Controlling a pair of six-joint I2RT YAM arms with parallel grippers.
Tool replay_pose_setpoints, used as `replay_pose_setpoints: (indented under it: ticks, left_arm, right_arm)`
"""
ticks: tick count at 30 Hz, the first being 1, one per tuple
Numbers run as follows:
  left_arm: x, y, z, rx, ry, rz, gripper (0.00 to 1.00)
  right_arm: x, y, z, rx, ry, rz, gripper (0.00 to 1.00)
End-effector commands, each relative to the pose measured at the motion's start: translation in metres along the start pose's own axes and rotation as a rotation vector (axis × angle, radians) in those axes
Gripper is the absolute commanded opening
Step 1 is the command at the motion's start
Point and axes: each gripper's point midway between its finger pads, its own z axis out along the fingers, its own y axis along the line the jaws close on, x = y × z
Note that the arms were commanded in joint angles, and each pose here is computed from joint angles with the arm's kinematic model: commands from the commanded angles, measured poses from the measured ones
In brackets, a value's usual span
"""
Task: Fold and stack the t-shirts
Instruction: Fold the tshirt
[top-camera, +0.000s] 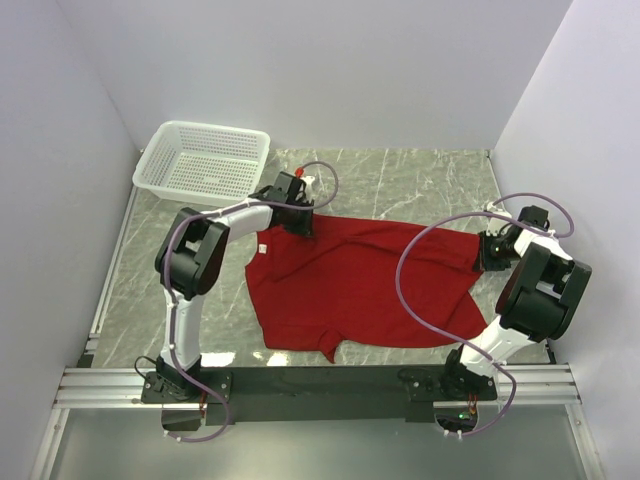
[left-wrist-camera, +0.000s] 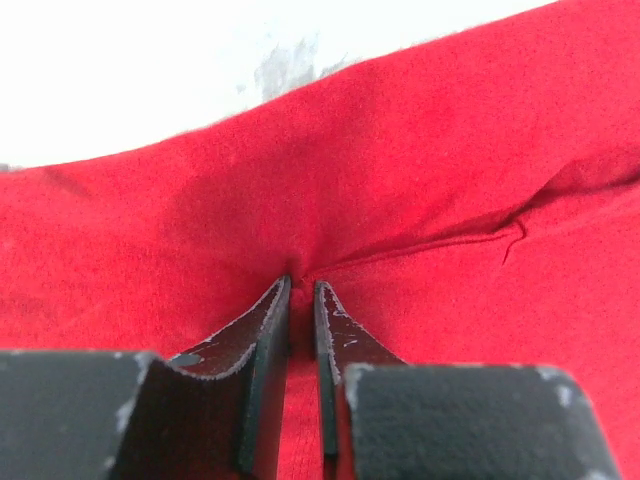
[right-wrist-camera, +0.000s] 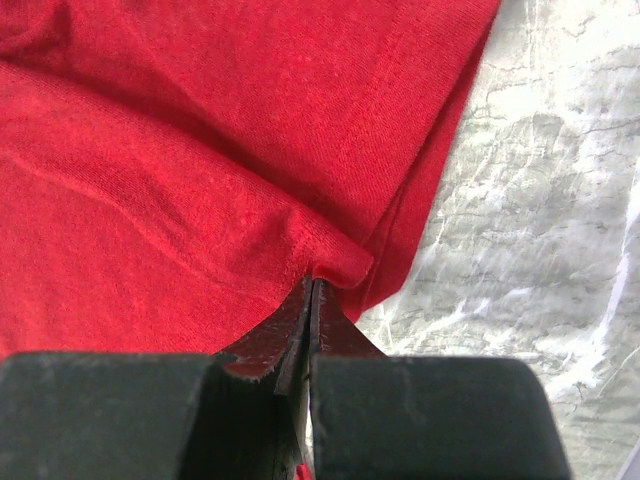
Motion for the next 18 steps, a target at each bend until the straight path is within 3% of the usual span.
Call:
replay_pose_setpoints:
  ticks: [1,4,9,18]
  left_arm:
    - [-0.015,-0.003,-0.028,-0.033,-0.064,0.042,0.2]
    - [-0.019,-0.001,-0.039,-0.056,-0.084,0.05,0.21]
    - [-0.018,-0.01,-0.052,-0.022,-0.102,0.061,0.04]
    - [0.012,-0.064,-0.092,0.175,-0.065,0.131,0.01]
  right_arm:
    - [-0.01,-0.003,-0.002,-0.006,-0.031,0.006,0.01]
    - [-0.01,-0.002,-0.001,-0.011,-0.032,0.01,0.01]
    - [-0.012,-0.002,-0.003,-0.008,-0.036,0.006,0.01]
    - [-0.014,-0.004,-0.004,-0.003,-0.04,0.002,0.01]
